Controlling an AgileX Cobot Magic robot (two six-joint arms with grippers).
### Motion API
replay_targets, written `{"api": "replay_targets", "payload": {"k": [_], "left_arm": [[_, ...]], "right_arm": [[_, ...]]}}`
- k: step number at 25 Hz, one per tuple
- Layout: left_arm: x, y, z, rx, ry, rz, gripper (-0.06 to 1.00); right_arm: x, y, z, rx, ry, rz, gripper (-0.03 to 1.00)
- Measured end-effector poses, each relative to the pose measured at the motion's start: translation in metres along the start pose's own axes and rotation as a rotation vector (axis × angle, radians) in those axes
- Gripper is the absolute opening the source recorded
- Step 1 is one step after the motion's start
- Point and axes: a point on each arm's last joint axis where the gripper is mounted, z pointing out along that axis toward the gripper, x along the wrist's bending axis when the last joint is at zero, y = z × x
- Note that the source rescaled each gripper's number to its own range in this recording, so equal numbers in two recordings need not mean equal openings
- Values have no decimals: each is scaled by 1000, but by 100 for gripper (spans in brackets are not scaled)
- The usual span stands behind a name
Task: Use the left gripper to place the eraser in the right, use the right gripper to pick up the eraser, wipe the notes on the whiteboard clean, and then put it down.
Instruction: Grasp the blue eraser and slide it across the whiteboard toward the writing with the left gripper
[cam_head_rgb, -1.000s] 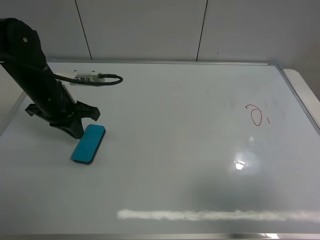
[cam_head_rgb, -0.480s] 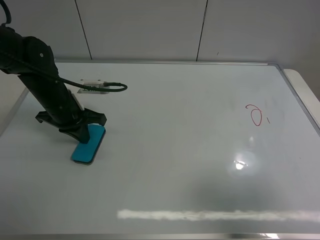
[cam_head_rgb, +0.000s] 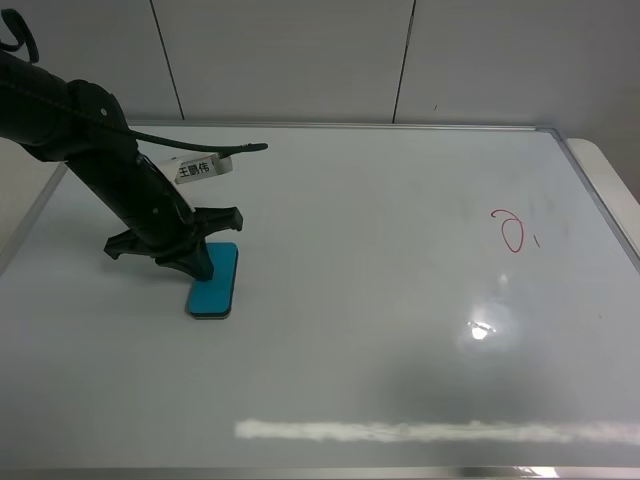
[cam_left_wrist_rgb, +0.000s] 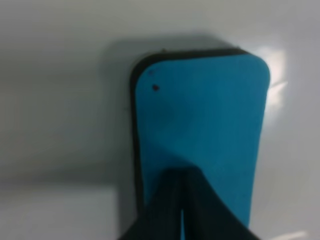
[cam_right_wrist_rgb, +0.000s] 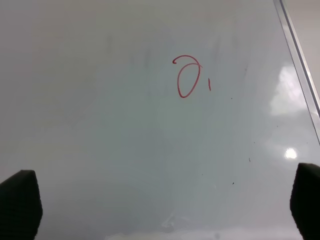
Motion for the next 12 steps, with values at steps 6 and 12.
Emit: {"api": "replay_targets", "payload": {"k": [6,12], "left_arm": [[-35,-11,18,-18,-100,-118,0],[-75,-25,35,-22,-168,-146,0]], "right_arm": [[0,0,0,0,0,0,100],[0,0,0,0,0,0,100]]}}
